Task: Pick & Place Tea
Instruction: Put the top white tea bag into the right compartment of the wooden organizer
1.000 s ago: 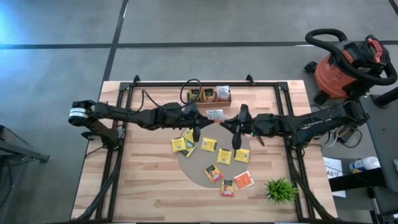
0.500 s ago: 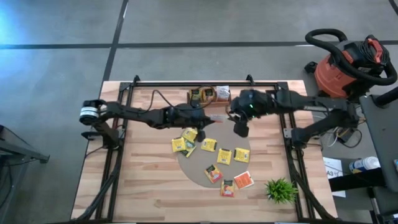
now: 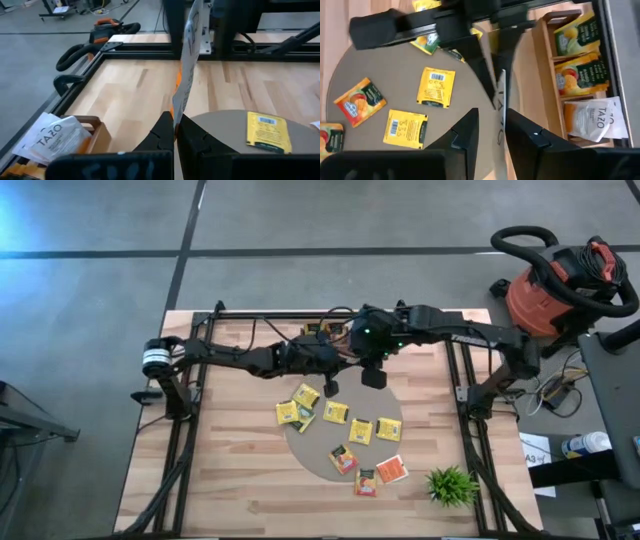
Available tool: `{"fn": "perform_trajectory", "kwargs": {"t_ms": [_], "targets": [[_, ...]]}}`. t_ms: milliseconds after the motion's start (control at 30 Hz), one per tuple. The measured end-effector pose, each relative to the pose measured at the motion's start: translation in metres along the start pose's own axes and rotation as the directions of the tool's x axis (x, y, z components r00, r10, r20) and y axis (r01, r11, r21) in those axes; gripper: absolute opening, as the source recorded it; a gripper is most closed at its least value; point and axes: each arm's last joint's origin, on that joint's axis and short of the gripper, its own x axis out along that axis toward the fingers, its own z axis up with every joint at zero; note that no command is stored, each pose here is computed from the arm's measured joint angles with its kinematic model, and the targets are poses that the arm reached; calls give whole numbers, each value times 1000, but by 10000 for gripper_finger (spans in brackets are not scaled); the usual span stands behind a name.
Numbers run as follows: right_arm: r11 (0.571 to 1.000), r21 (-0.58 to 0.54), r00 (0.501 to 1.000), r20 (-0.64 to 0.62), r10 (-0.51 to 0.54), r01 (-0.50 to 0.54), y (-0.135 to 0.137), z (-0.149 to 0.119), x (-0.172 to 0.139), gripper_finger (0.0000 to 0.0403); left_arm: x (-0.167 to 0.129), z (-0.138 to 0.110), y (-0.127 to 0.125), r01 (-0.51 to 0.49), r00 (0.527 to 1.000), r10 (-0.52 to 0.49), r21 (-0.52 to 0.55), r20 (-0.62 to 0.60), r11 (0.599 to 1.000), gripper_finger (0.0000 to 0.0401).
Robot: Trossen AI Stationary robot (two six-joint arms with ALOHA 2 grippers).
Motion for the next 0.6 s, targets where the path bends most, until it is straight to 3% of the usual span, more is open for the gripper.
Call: {"fn": "perform_trajectory", "kwargs": {"t_ms": [300, 600], "targets": [[1000, -27, 1000, -27, 2, -2, -7, 4, 6, 83, -1, -8, 5, 12, 999, -10, 44, -49, 999, 3], [1000, -3, 999, -40, 2, -2, -16, 1, 6, 43, -1, -6, 6, 10, 999, -7, 50, -42, 999, 3]]}}
